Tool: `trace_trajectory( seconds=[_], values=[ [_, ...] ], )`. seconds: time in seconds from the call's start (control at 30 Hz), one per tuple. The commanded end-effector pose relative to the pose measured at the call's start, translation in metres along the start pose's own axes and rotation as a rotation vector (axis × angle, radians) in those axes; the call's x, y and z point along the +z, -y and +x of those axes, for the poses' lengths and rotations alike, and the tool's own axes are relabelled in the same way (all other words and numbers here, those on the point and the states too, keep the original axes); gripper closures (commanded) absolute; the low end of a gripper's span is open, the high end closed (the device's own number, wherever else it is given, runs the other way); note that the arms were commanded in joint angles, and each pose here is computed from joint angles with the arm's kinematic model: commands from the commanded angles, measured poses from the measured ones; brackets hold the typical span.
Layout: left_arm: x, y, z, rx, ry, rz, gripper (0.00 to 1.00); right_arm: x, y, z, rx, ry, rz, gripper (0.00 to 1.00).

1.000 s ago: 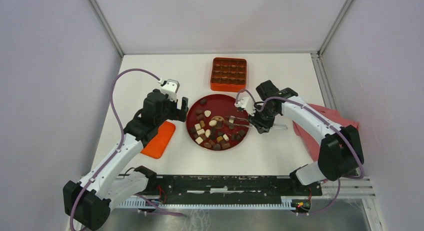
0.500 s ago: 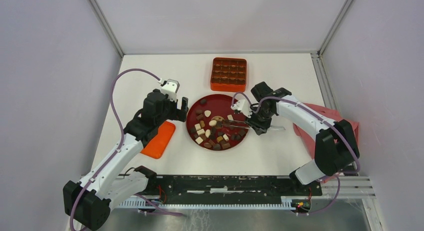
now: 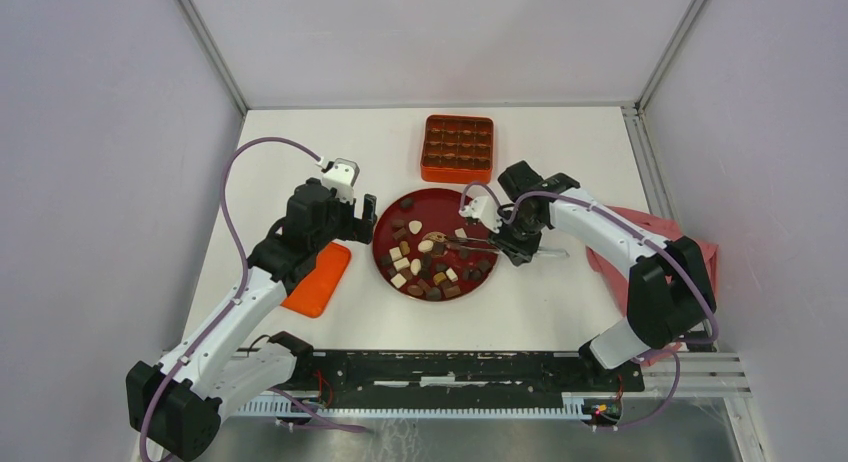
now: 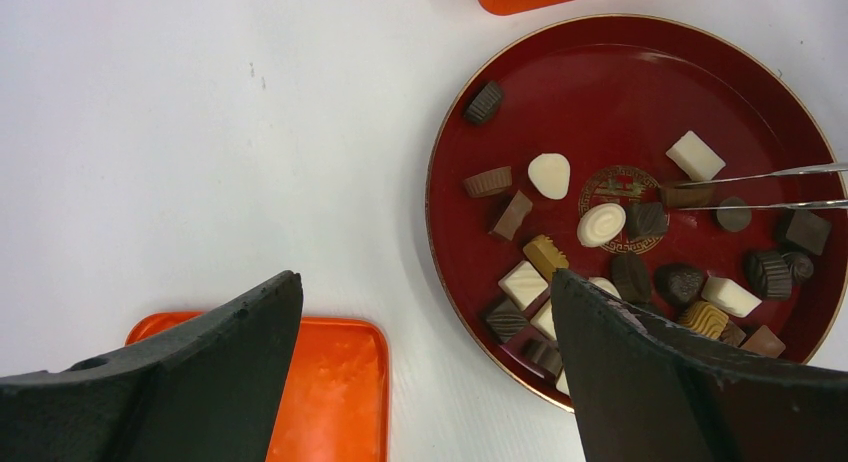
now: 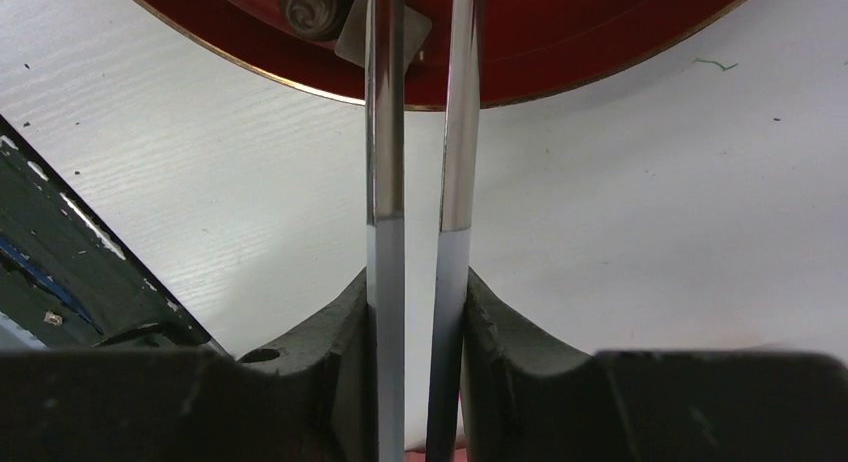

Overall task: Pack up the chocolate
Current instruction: Pick up the fake chocolate from the plate, then place the fake chocolate in the packing box.

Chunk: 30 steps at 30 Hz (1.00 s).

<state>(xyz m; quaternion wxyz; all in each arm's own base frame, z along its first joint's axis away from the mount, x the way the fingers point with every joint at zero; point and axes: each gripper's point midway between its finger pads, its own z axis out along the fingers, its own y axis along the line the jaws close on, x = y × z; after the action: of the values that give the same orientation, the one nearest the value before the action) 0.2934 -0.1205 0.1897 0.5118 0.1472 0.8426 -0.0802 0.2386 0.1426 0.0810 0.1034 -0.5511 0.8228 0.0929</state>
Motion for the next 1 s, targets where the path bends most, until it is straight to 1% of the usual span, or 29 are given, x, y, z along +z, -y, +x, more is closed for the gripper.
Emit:
trace_trajectory(
  seconds=[0.0,0.1,0.3,0.6,0.67,0.83,0.97],
  values=[
    [-0.002,-0.002,-0.007,0.059,0.025,0.007,0.02,-0.019,0.016,-0.025,-0.001,0.079,0.078,0.92],
    [-0.002,-0.002,-0.007,0.059,0.026,0.006,0.02,-0.026,0.017,-0.034,0.005,0.122,0.086,1.0],
    [-0.002,-0.003,-0.007,0.06,0.026,0.004,0.03,-0.033,0.015,-0.044,0.034,0.21,0.047,1.0],
    [-0.003,-0.004,-0.008,0.059,0.032,0.0,0.03,-0.055,0.034,-0.06,0.137,0.388,-0.045,1.0],
    [-0.003,-0.004,-0.009,0.058,0.032,-0.002,0.03,-0.063,0.046,-0.066,0.162,0.431,-0.038,1.0],
    [-0.004,-0.006,-0.01,0.057,0.038,-0.007,0.03,-0.09,0.098,-0.087,0.23,0.554,0.072,1.0],
    [-0.004,-0.006,-0.01,0.057,0.038,-0.006,0.03,-0.104,0.133,-0.118,0.25,0.619,0.09,1.0]
  ],
)
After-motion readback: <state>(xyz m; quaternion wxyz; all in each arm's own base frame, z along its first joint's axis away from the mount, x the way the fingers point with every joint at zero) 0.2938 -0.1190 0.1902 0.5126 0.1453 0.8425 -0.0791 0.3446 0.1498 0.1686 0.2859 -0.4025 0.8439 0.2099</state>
